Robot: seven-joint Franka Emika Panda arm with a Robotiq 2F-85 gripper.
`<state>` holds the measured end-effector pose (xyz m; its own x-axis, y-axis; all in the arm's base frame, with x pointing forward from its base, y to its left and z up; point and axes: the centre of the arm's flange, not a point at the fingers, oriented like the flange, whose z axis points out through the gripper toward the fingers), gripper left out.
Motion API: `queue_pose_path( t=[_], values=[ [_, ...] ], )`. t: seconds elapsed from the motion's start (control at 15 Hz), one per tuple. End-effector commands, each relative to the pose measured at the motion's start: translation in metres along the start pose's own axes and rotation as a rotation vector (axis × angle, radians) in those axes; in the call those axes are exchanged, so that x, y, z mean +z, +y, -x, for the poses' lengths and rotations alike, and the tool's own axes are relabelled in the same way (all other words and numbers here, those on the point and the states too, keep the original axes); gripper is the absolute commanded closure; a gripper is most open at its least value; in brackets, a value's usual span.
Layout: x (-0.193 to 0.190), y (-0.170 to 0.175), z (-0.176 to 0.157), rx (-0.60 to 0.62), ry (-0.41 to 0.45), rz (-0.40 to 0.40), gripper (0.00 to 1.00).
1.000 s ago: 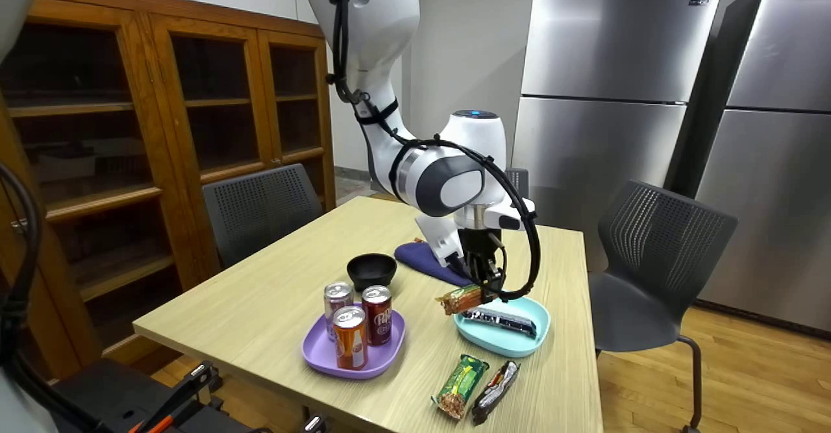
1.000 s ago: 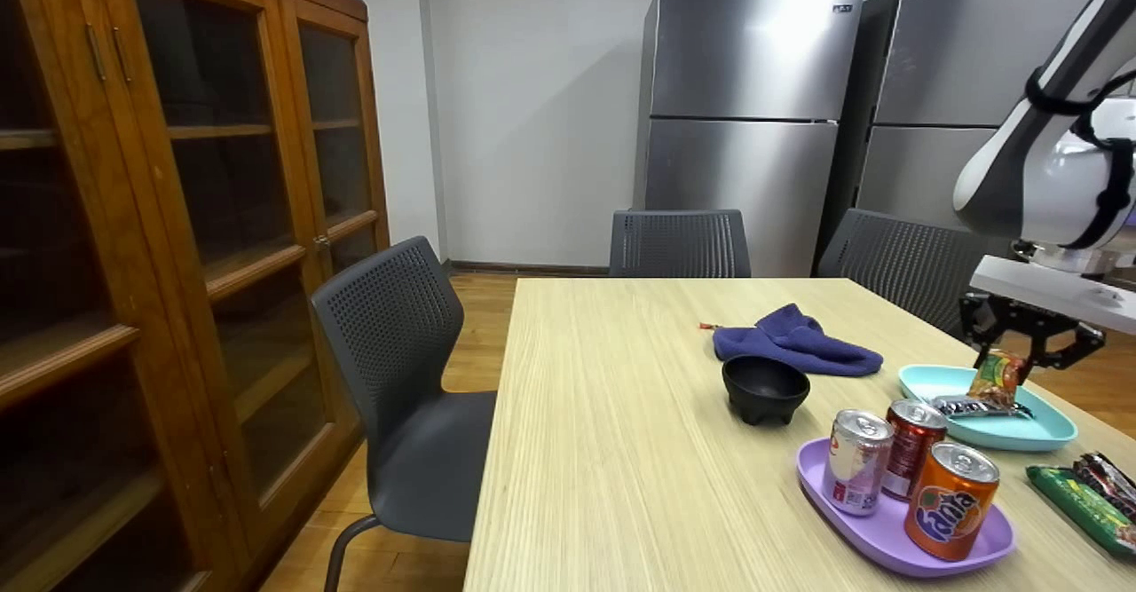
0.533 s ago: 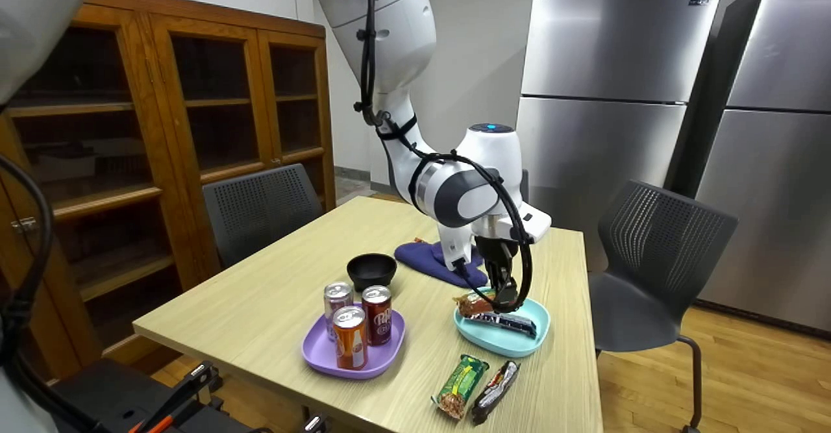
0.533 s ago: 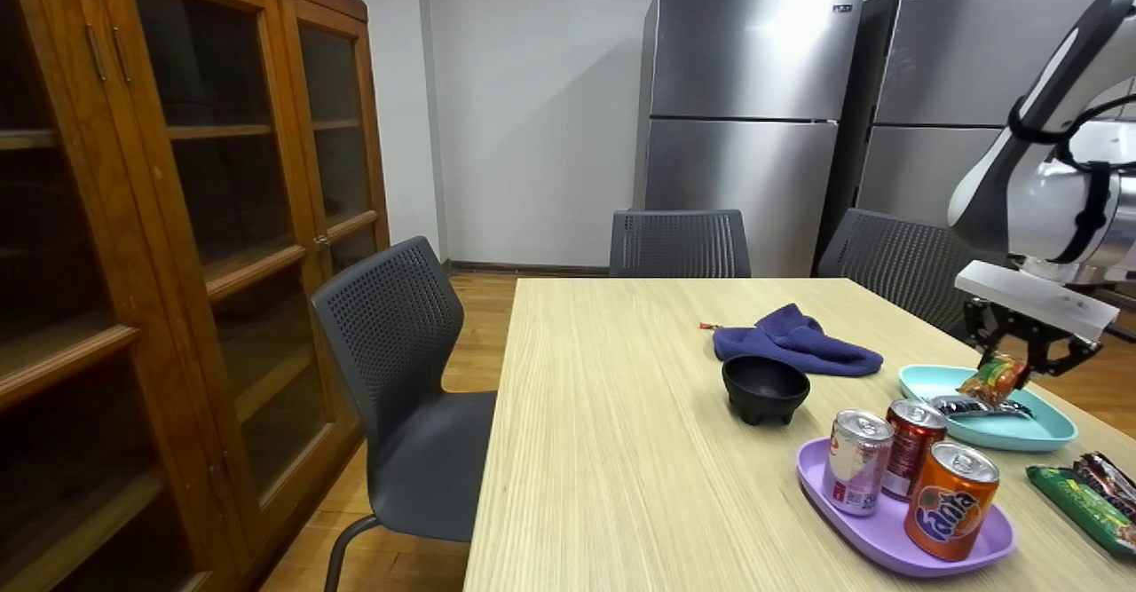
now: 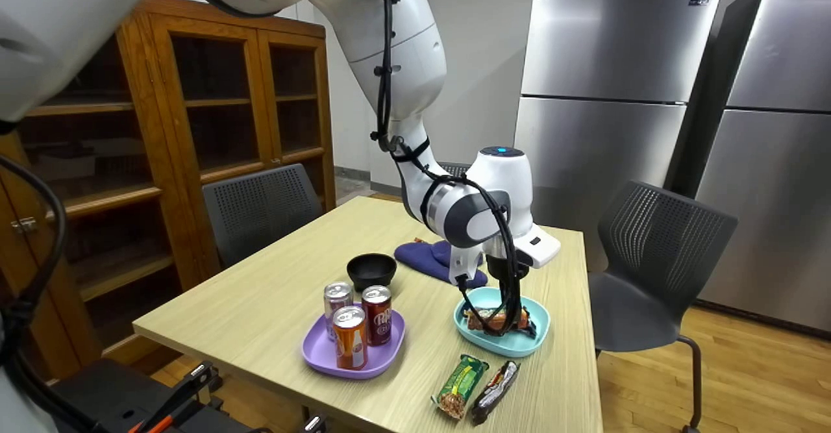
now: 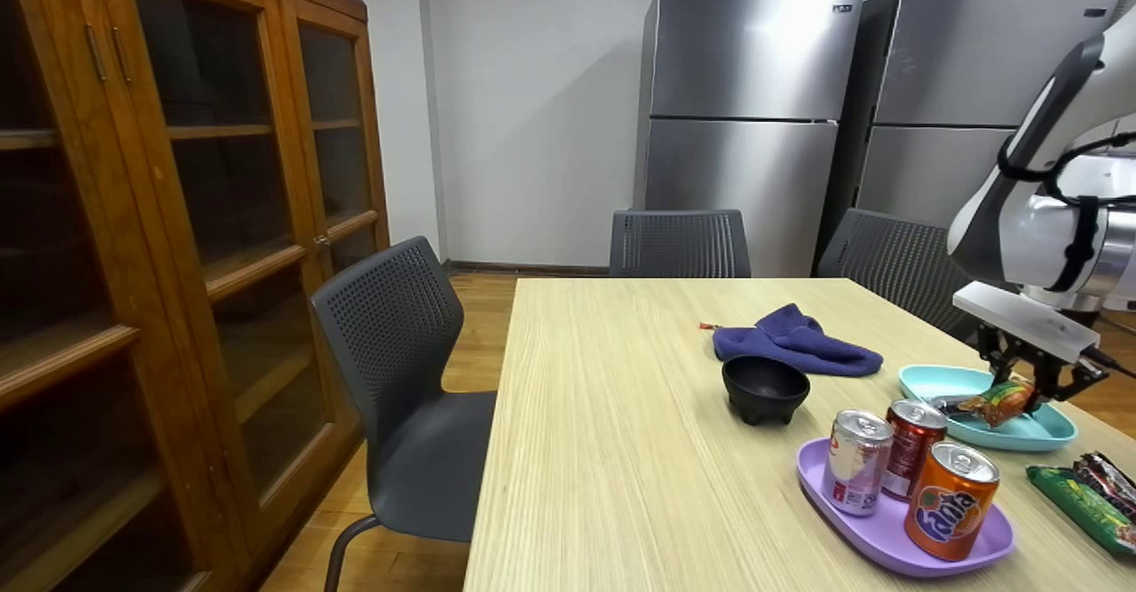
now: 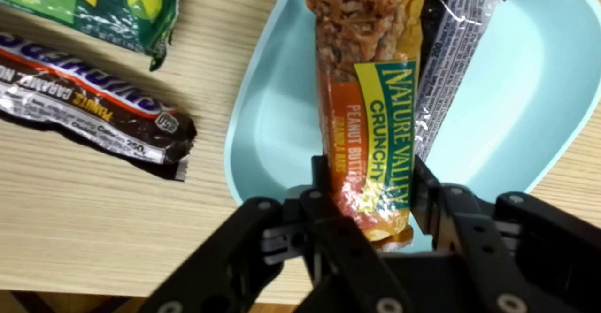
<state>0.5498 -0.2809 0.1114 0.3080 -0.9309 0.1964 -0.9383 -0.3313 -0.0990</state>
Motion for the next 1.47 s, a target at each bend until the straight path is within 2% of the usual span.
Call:
queue_pose_path(
  t=[0.0, 0.27, 0.33, 0.4, 0.47, 0.53, 0.73, 0.8, 1.07, 1.4],
  values=[
    [0.008, -0.006, -0.003, 0.062, -0.005, 0.014, 0.83],
    [0.016, -0.002, 0.003, 0.061, -0.013, 0.031, 0.83],
    [0.016, -0.002, 0.004, 0.057, -0.019, 0.031, 0.63],
    [0.014, -0.002, 0.004, 0.056, -0.02, 0.027, 0.33],
    [0.012, -0.002, 0.003, 0.054, -0.019, 0.023, 0.32],
    [0.007, -0.001, 0.002, 0.055, -0.017, 0.014, 0.27],
    [-0.007, 0.0, 0.0, 0.049, -0.012, -0.006, 0.04],
    [-0.012, 0.0, 0.0, 0.044, -0.017, -0.008, 0.01],
    [-0.034, 0.006, -0.001, -0.015, -0.051, -0.009, 0.0],
    [-0.048, 0.022, 0.009, -0.202, -0.069, -0.003, 0.0]
  ],
)
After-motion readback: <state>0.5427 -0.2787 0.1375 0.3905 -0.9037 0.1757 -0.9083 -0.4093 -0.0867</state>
